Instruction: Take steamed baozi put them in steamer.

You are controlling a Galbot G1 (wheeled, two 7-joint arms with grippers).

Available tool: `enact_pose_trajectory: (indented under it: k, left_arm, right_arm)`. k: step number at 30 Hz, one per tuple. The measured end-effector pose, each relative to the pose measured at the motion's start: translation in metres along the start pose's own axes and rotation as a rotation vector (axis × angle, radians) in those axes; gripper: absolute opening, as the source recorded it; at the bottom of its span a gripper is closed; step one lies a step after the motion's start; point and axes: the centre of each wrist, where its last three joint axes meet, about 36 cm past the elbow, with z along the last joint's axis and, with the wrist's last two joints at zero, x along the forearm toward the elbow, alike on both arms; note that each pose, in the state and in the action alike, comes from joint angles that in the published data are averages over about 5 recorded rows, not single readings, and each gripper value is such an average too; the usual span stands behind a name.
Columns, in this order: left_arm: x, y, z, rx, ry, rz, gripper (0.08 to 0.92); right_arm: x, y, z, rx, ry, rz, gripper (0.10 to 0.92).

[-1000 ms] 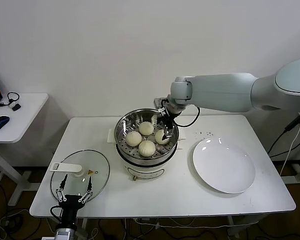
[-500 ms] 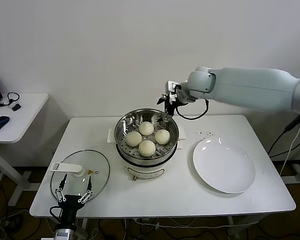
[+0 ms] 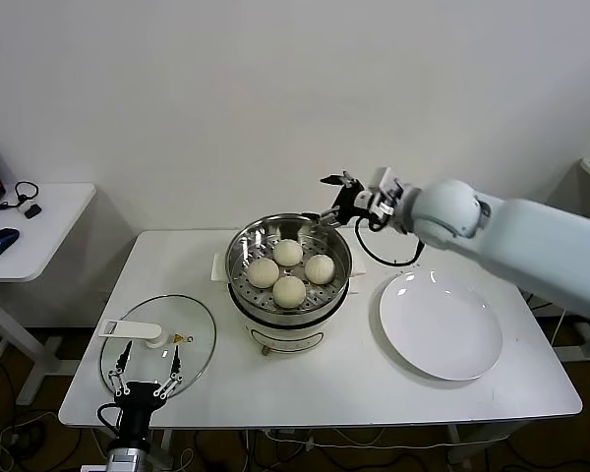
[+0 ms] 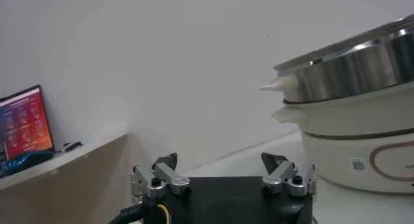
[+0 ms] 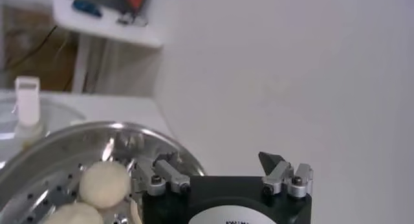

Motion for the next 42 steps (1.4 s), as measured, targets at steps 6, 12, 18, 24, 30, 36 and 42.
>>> enact_pose_trajectory:
  k: [6,12,18,24,30,36,42]
  left_arm:
    - [-0.002,-0.001,0.002,0.000,0.002,-0.002,0.823]
    - [-0.002,-0.001,0.001,-0.002,0.002,-0.004,0.823]
    - [-0.002,-0.002,0.001,-0.003,-0.001,-0.007,0.823]
    - [-0.001,-0.004,0.003,-0.004,-0.004,-0.007,0.823]
    - [0.000,-0.003,0.004,-0.006,-0.001,-0.011,0.823]
    - [0.002,-0.003,0.005,-0.006,0.001,-0.011,0.823]
    - [0.003,-0.002,0.004,-0.007,0.001,-0.012,0.823]
  right_arm:
    - [0.041,0.032,0.031,-0.107,-0.115,0.123,0.823]
    - [0.063,0.060,0.052,-0.177,-0.250,0.238,0.823]
    - [0.067,0.103,0.086,-0.292,-0.406,0.333,0.823]
    - [0.081,0.160,0.137,-0.415,-0.484,0.430,0.823]
    - [0.097,0.232,0.182,-0.519,-0.501,0.483,0.823]
    - [0.115,0.292,0.208,-0.582,-0.492,0.532,0.823]
    - [0.128,0.330,0.222,-0.612,-0.476,0.568,0.823]
